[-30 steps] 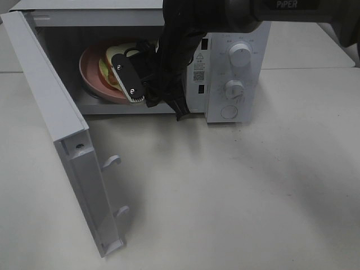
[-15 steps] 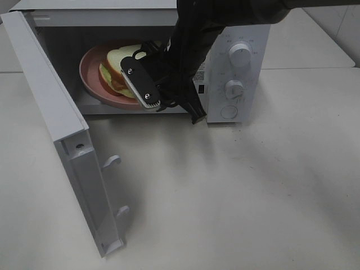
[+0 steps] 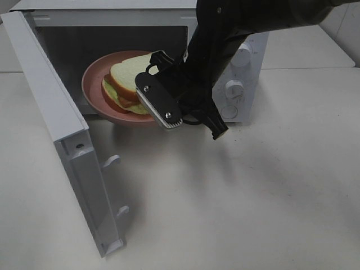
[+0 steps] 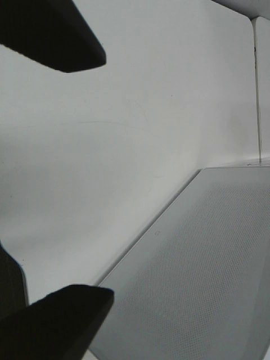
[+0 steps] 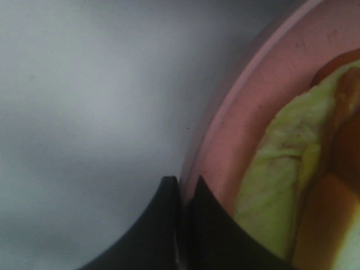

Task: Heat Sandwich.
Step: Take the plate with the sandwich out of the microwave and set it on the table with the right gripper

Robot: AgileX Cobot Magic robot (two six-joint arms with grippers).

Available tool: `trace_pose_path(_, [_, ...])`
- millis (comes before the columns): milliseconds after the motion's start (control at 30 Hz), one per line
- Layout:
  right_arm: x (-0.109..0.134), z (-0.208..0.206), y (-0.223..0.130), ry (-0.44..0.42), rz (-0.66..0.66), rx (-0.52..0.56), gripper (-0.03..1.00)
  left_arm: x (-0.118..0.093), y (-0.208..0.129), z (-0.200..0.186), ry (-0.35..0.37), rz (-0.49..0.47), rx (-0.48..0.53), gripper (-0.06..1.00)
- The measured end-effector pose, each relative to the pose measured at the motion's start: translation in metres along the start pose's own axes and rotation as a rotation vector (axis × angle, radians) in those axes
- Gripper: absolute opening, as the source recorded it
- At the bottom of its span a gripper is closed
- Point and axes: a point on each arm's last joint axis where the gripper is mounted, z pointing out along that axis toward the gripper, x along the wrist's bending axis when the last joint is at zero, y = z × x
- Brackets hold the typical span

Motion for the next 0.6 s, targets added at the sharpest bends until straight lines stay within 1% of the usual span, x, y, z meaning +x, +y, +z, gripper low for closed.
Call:
trace_pose_path(67, [0.01,-0.006,0.001,0.005,-0.012,0.001,0.03,0.0,0.0,0.0,0.0,0.0,0.0,0.97])
trace_pose_path(133, [0.012,-0.008,0.001,0.005,-0.012,0.001,0.03,0.0,0.0,0.0,0.0,0.0,0.0,0.97])
trace_pose_path(200, [0.023,-0.014,0.002,0.012,-0.013,0.002,0.03,0.0,0.0,0.0,0.0,0.0,0.0,0.97])
trace_pose_path(267, [0.026,-0.016,0.002,0.013,-0.013,0.002,0.03,0.0,0.0,0.0,0.0,0.0,0.0,0.97])
trace_pose_path(400, [0.046,-0.032,0.004,0.018,-0.013,0.004,0.03,0.0,0.0,0.0,0.0,0.0,0.0,0.97])
trace_pose_path(567, [0.056,-0.039,0.004,0.025,-0.011,0.005,0.03,0.0,0.0,0.0,0.0,0.0,0.0,0.97])
trace_pose_path(600, [0.062,-0.044,0.005,0.025,-0.012,0.008,0.03,0.0,0.0,0.0,0.0,0.0,0.0,0.97])
